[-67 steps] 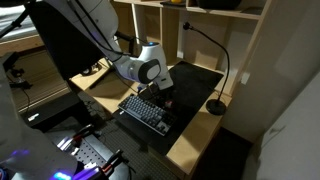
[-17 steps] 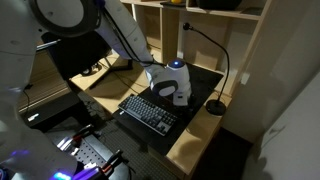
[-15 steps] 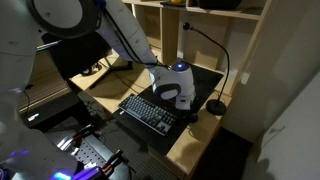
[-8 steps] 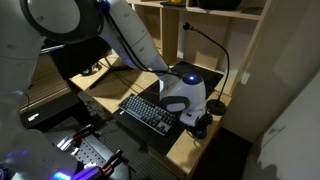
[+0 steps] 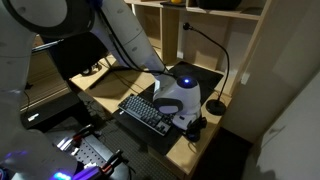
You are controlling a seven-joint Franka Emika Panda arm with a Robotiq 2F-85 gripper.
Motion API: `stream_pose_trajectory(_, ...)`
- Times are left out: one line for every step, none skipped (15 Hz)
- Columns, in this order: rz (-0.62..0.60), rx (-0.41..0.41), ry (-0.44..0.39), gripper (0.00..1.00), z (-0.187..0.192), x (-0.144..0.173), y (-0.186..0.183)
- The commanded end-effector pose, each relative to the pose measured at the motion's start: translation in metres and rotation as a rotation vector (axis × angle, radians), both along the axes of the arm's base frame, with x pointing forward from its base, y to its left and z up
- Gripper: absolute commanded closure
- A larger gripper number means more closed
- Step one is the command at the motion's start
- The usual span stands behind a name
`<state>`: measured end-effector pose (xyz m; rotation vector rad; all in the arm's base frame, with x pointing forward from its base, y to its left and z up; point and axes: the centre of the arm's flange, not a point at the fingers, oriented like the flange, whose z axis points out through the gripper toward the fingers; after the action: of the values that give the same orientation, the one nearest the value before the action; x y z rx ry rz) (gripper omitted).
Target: Slide the mouse off the pad
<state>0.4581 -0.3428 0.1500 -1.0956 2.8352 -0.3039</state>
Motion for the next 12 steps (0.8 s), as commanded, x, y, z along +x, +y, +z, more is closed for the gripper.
stream_pose_trajectory(-0.021,0.040,0.104,0.57,-0.046,-0.047,0.026)
stream_pose_trajectory(-0.036,0.024,0.116,0.57,-0.049,-0.055,0.025)
stream_pose_trajectory(-0.053,0.010,0.123,0.57,-0.050,-0.060,0.022)
stream_pose_trajectory(-0.087,-0.018,0.125,0.57,-0.053,-0.064,0.014)
stream_pose_trajectory(-0.129,-0.047,0.124,0.57,-0.056,-0.067,0.005)
stream_pose_trajectory(-0.175,-0.064,0.129,0.57,-0.059,-0.071,-0.006)
stream_pose_trajectory(-0.211,-0.077,0.131,0.57,-0.062,-0.075,-0.014)
stream_pose_trajectory(-0.230,-0.074,0.134,0.57,-0.063,-0.077,-0.017)
stream_pose_trajectory(-0.241,-0.070,0.137,0.57,-0.064,-0.079,-0.018)
stream_pose_trajectory(-0.241,-0.056,0.134,0.57,-0.064,-0.079,-0.016)
stream_pose_trajectory(-0.238,-0.042,0.126,0.57,-0.062,-0.077,-0.013)
stream_pose_trajectory(-0.231,-0.027,0.114,0.57,-0.060,-0.074,-0.010)
